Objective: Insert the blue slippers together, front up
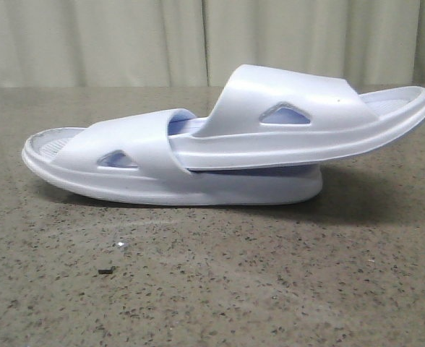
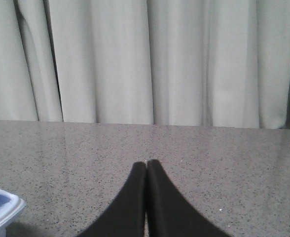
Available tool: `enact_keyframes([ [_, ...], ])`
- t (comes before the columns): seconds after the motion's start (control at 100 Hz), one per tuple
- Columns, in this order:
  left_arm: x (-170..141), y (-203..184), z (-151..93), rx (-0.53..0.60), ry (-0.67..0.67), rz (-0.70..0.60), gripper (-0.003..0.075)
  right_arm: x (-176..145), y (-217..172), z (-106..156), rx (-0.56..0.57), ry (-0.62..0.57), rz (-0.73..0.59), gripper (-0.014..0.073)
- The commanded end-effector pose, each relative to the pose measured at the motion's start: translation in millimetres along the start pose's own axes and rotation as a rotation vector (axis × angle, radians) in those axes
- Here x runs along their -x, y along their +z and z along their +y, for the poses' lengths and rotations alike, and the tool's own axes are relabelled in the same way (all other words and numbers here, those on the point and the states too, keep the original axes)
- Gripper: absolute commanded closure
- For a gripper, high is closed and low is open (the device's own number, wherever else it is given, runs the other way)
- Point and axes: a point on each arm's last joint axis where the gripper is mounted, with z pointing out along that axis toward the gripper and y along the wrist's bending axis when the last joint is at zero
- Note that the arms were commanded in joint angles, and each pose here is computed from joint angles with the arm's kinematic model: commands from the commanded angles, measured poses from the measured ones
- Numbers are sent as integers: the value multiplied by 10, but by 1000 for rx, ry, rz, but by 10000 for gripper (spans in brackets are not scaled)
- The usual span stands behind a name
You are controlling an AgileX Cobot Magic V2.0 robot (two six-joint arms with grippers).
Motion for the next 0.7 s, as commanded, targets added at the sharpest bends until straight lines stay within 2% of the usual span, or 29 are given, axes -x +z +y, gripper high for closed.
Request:
enact_keyframes([
  [0.0,69,-26,4,4,-11,-105,704,135,-15,-8,-10,-20,-83,702],
  [0.43,69,-26,4,4,-11,-105,704,114,-8,-7,-10,-20,-76,702],
  [0.69,69,-26,4,4,-11,-105,704,-140,34,8,-7,-29,-38,702],
])
